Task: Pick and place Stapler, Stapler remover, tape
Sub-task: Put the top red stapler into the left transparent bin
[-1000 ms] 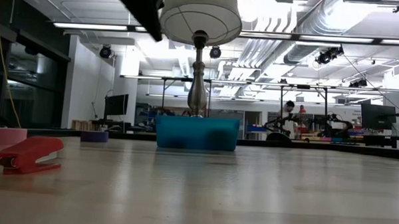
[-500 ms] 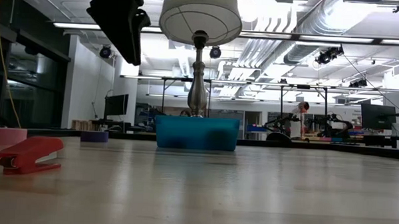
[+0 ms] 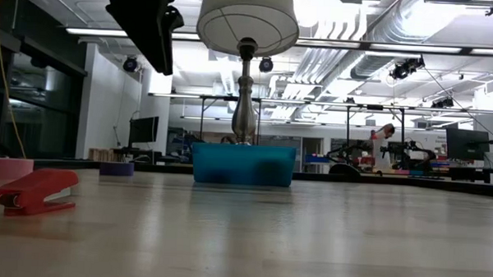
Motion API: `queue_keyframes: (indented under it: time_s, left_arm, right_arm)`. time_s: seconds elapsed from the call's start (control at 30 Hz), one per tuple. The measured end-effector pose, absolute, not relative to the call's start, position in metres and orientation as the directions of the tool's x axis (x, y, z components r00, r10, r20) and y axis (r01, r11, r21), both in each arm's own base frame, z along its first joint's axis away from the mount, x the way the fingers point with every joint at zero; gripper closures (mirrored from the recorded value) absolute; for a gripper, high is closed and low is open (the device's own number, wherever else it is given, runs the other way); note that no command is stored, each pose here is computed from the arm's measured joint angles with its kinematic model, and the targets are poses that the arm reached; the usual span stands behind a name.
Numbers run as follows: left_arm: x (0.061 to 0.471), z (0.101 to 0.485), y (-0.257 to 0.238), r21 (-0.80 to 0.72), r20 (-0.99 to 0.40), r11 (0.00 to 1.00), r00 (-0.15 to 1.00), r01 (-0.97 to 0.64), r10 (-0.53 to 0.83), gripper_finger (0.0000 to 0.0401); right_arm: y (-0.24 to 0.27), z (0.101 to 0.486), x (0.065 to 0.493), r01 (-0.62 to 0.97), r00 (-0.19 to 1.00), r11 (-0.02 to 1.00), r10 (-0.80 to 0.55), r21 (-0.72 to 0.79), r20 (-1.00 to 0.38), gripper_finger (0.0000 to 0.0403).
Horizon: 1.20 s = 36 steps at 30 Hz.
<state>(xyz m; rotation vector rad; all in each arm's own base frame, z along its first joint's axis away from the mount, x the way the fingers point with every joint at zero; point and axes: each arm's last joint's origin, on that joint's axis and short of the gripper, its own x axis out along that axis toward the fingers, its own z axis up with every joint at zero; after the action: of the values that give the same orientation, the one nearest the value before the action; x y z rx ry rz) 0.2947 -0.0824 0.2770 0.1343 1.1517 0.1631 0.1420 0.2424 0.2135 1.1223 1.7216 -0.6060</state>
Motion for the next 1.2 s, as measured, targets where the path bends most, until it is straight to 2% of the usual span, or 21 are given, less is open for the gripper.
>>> queue_keyframes:
  time_s: [0.17, 0.27, 0.43, 0.57, 0.63, 0.73, 0.87, 0.97, 1.1, 1.2]
  left_arm:
    - [0.286, 0.283, -0.078, 0.215, -0.894, 0.973, 0.383, -0.088, 0.232, 0.0288]
    - [0.279, 0.287, -0.074, 0.218, -0.900, 0.968, 0.359, -0.121, 0.247, 0.0288]
    - [0.271, 0.292, -0.072, 0.210, -0.905, 0.961, 0.337, -0.179, 0.260, 0.0288]
    - [0.269, 0.293, -0.071, 0.191, -0.907, 0.956, 0.332, -0.222, 0.258, 0.0288]
    - [0.269, 0.293, -0.072, 0.169, -0.910, 0.951, 0.331, -0.258, 0.251, 0.0288]
    - [0.271, 0.293, -0.073, 0.132, -0.913, 0.950, 0.339, -0.284, 0.229, 0.0288]
    - [0.270, 0.293, -0.073, 0.125, -0.913, 0.947, 0.338, -0.296, 0.226, 0.0288]
    - [0.271, 0.293, -0.073, 0.131, -0.913, 0.949, 0.338, -0.286, 0.228, 0.0288]
    - [0.271, 0.293, -0.073, 0.155, -0.912, 0.960, 0.339, -0.234, 0.230, 0.0288]
    - [0.271, 0.293, -0.073, 0.167, -0.910, 0.966, 0.345, -0.199, 0.229, 0.0288]
  right_arm:
    - [0.232, 0.219, 0.152, 0.861, -0.073, 0.484, 0.420, 0.155, -0.904, 0.0177]
    - [0.214, 0.231, 0.161, 0.843, 0.030, 0.485, 0.390, 0.233, -0.920, 0.0175]
    - [0.165, 0.253, 0.178, 0.781, 0.237, 0.529, 0.238, 0.331, -0.942, 0.0178]
    - [0.130, 0.266, 0.187, 0.717, 0.283, 0.604, 0.206, 0.349, -0.937, 0.0178]
    - [0.121, 0.268, 0.189, 0.699, 0.255, 0.621, 0.245, 0.353, -0.935, 0.0178]
    - [0.118, 0.266, 0.184, 0.717, 0.147, 0.623, 0.305, 0.314, -0.941, 0.0178]
    - [0.135, 0.266, 0.170, 0.785, 0.028, 0.563, 0.384, 0.258, -0.923, 0.0179]
    - [0.154, 0.267, 0.158, 0.803, 0.001, 0.539, 0.424, 0.253, -0.906, 0.0178]
    - [0.182, 0.263, 0.139, 0.760, -0.009, 0.596, 0.410, 0.260, -0.912, 0.0178]
    - [0.202, 0.255, 0.124, 0.755, -0.106, 0.624, 0.417, 0.199, -0.903, 0.0179]
